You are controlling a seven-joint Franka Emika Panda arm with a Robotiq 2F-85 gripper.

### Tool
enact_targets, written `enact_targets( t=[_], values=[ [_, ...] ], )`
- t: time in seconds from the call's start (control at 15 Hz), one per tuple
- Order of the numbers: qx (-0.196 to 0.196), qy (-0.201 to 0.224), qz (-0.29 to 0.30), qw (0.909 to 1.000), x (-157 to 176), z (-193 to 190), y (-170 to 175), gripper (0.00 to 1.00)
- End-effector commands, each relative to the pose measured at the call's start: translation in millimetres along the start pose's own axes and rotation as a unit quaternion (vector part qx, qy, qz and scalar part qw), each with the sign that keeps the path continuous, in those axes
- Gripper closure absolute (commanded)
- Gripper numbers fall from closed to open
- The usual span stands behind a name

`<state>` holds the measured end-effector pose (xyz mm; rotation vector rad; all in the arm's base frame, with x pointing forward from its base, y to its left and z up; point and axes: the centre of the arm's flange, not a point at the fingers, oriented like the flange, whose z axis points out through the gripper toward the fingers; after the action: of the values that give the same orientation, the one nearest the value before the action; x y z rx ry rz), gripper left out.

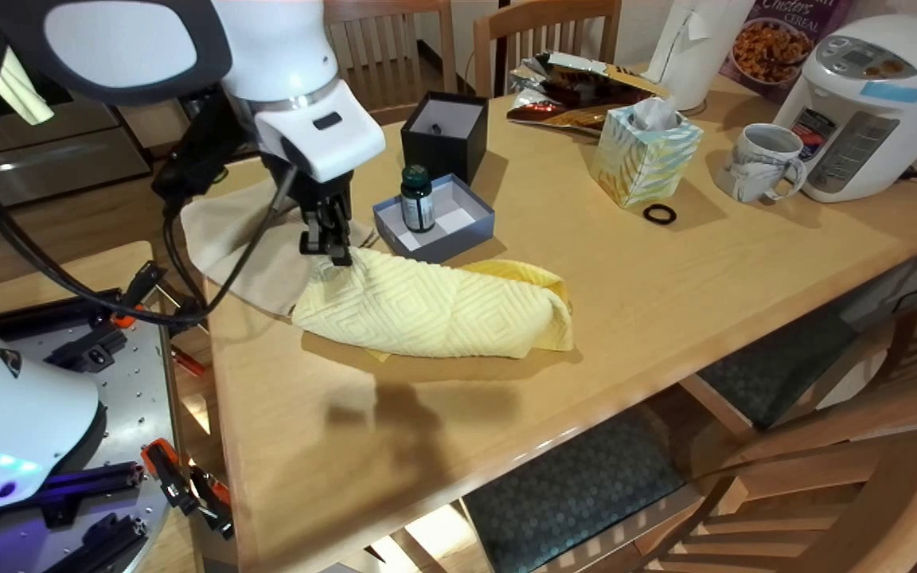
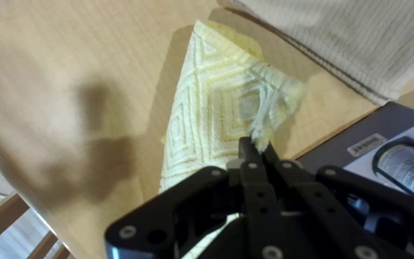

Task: Unfold the towel slightly on the table

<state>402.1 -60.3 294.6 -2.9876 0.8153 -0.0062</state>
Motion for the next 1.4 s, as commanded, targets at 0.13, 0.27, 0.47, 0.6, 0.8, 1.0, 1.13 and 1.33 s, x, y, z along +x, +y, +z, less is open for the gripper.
enact_targets(
  t=[0.13, 0.27, 0.47, 0.6, 0.8, 1.0, 1.13, 1.33],
  values=[
    [0.102, -0.042, -0.094, 0.9894, 8.4, -16.7, 45.9, 0.99],
    [0.142, -0.054, -0.098, 0.9836, 13.8, -14.0, 64.8, 0.99],
    [0.191, -0.076, -0.092, 0.9743, 18.0, -5.0, 93.3, 0.99],
    [0.221, -0.091, -0.081, 0.9678, 16.4, 2.9, 109.1, 0.99],
    [0.205, -0.114, -0.041, 0.9713, 12.4, 12.2, 127.4, 0.99],
    [0.128, -0.123, 0.012, 0.9841, 15.2, 12.7, 141.4, 0.99],
    [0.083, -0.125, 0.037, 0.9879, 21.6, 8.0, 144.5, 0.99],
    [0.01, -0.133, 0.069, 0.9886, 30.9, 3.3, 140.3, 0.99]
  ],
)
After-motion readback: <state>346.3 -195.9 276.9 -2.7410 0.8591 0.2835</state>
